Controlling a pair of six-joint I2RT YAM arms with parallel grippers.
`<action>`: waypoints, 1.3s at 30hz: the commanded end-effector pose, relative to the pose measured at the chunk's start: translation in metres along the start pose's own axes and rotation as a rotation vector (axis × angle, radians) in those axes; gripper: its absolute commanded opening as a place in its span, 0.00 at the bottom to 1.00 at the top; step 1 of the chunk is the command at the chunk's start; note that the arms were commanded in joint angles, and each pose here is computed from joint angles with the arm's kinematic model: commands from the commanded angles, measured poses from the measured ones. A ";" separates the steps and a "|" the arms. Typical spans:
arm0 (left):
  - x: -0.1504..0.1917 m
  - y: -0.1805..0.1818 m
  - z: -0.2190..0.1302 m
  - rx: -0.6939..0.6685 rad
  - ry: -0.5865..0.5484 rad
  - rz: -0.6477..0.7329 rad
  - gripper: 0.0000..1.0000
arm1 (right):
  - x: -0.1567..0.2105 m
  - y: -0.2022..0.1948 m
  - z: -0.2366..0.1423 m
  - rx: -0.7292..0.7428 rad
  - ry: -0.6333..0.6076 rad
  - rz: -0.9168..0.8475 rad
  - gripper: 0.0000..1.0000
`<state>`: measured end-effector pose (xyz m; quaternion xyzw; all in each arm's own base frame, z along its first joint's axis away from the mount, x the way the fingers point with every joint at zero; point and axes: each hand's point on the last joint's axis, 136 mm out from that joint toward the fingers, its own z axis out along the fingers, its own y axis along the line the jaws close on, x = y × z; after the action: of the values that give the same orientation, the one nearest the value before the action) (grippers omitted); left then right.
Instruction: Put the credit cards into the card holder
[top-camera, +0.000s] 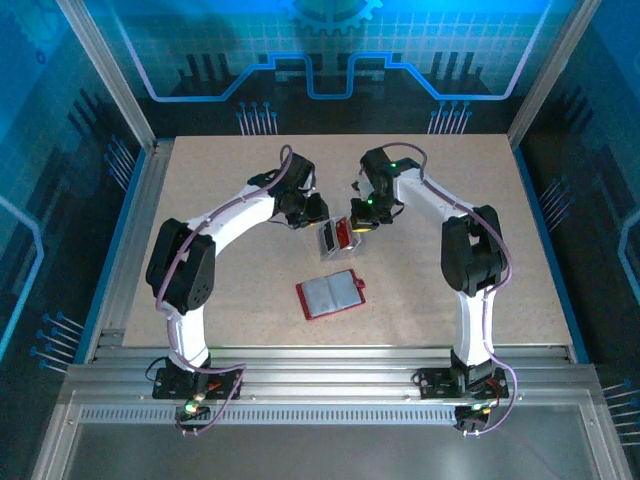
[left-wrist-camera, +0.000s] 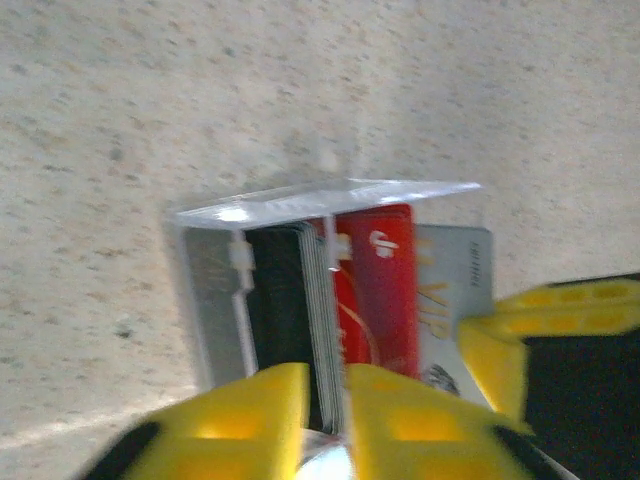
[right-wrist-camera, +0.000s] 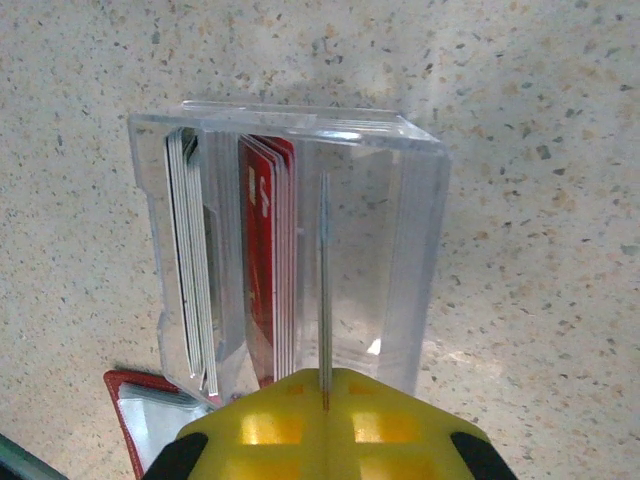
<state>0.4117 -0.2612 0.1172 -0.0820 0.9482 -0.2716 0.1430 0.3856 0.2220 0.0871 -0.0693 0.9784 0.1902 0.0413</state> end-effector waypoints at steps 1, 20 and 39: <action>0.005 -0.034 0.002 0.144 0.062 -0.013 0.02 | 0.007 -0.010 -0.019 0.011 -0.002 0.012 0.00; 0.028 -0.077 0.056 0.294 0.206 -0.071 0.00 | 0.010 -0.021 -0.029 -0.020 -0.017 0.051 0.00; 0.051 -0.050 0.099 0.231 0.281 -0.118 0.00 | 0.012 -0.016 -0.024 -0.068 -0.009 0.070 0.00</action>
<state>0.4076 -0.3594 0.0775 -0.0735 0.9097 -0.4075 0.0326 0.3799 0.1950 0.0928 -0.0412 0.9777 0.2022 0.0394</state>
